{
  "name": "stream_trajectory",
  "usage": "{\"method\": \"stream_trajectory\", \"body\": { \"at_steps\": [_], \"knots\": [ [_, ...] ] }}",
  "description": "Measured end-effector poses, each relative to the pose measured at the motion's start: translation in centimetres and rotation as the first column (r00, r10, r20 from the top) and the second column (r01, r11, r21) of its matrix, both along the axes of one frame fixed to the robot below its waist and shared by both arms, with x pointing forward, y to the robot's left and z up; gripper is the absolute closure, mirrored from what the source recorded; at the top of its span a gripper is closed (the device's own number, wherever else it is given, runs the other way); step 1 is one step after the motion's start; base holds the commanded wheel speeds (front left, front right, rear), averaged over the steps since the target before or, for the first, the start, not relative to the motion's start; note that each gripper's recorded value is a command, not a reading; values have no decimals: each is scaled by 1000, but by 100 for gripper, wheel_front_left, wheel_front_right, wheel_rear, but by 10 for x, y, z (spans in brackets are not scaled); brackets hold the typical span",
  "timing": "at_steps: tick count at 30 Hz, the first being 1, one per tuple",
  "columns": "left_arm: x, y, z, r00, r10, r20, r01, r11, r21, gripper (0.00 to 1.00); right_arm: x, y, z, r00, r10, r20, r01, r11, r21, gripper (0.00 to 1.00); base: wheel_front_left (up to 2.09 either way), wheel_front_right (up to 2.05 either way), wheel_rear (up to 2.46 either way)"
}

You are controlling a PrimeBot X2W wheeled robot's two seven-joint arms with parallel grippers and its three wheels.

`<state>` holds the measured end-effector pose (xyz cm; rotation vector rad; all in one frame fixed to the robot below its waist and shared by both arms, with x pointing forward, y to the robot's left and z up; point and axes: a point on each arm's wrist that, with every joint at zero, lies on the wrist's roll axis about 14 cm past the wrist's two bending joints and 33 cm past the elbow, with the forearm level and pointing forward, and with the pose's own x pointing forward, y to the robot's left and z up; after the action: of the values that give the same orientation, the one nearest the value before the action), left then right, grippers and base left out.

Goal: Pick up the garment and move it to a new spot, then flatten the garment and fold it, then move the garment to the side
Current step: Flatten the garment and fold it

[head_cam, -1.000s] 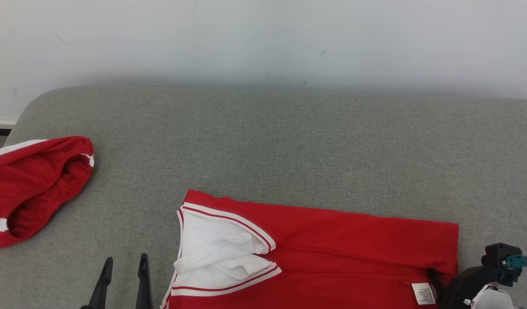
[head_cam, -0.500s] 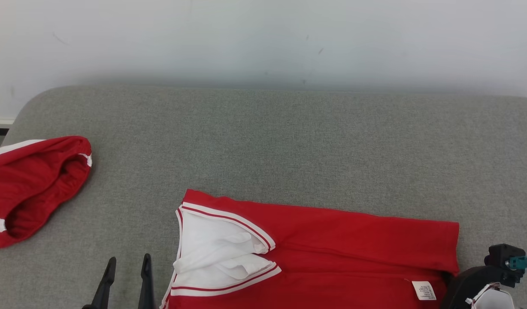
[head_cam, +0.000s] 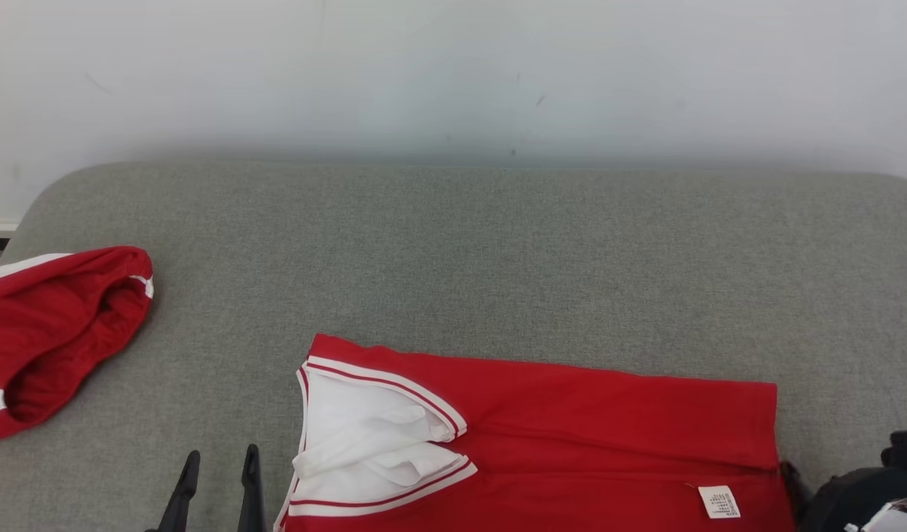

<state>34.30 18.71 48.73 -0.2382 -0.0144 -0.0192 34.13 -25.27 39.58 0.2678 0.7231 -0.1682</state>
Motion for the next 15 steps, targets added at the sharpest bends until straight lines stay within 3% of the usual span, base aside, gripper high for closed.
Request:
{"method": "stream_trajectory", "body": {
  "at_steps": [6, 15],
  "knots": [
    [1, -4, -1, 1000, -13, -1, 13, 1000, -4, 0, 8, -7, 32, 996, -8, 93, 9, 1000, -15, 0, 0, 0, 0],
    [2, -6, -4, 1000, -26, -11, 26, 1000, -1, 0, 15, 11, 11, 999, 34, 25, -35, 999, 13, 0, 0, 0, 0]
  ]
}}
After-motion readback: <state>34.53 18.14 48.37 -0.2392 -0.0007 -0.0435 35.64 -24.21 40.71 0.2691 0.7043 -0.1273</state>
